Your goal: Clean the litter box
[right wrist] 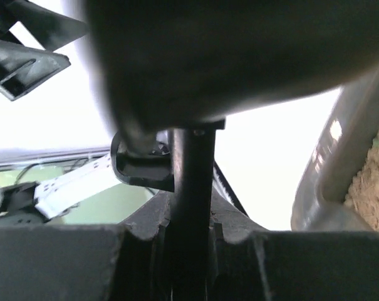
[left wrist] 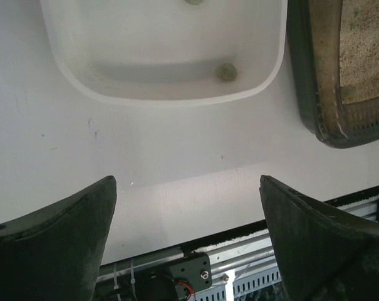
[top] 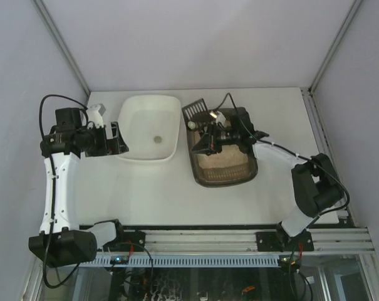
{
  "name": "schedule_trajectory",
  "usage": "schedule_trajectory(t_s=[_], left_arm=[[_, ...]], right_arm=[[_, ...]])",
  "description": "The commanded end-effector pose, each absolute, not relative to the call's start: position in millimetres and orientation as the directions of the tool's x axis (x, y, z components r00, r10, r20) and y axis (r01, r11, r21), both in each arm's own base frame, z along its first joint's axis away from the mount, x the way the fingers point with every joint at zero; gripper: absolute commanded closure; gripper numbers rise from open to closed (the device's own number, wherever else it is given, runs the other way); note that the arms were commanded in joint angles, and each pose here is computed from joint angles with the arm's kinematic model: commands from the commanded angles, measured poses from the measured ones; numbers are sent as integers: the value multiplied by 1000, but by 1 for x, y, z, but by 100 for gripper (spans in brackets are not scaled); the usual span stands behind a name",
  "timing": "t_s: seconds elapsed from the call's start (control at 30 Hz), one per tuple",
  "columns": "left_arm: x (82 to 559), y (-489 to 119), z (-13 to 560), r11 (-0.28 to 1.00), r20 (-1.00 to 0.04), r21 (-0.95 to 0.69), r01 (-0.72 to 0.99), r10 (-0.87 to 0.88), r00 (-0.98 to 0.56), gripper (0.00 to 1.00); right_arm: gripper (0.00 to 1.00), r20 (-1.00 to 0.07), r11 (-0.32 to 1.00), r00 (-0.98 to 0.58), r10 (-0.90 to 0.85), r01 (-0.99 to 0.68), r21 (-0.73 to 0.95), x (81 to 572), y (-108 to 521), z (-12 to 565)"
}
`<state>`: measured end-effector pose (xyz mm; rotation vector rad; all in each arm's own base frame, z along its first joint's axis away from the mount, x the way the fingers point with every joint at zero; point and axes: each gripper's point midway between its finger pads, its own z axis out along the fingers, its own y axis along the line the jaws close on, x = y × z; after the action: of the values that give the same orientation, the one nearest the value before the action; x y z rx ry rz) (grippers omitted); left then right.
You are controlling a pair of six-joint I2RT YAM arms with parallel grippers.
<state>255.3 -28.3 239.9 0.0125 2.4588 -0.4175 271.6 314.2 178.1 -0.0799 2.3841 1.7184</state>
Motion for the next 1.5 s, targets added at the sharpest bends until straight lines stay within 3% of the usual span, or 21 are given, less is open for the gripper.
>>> schedule_trajectory(t_s=[0.0,0.17,0.4,0.87,1.23,1.37,1.47], left_arm=[[271,-15,257,955,-673,-289,66,-154,-723,0],[279,12,257,964,-697,-266,-30,-214,-684,0],[284,43,246,951,-671,-235,-201,-309,-674,0],[279,48,254,929,-713,-247,-276,-367,-598,0],[275,44,260,919,-704,-275,-284,-394,-591,0],[278,40,278,917,-718,-299,-265,-399,-570,0],[287,19,290,919,-707,-330,-214,-391,-589,0]], right_arm=[[100,-290,549,-956,-53,-270,791,280,329,166],[100,-296,650,-944,-146,-317,691,304,363,164],[100,-367,846,-853,-370,-473,247,339,397,128],[100,-580,768,-551,-600,-600,-225,360,411,147],[100,-689,783,-462,-559,-569,-253,370,415,189],[100,-780,826,-490,-389,-561,-60,364,418,232],[100,-754,841,-592,-283,-531,101,351,393,254]])
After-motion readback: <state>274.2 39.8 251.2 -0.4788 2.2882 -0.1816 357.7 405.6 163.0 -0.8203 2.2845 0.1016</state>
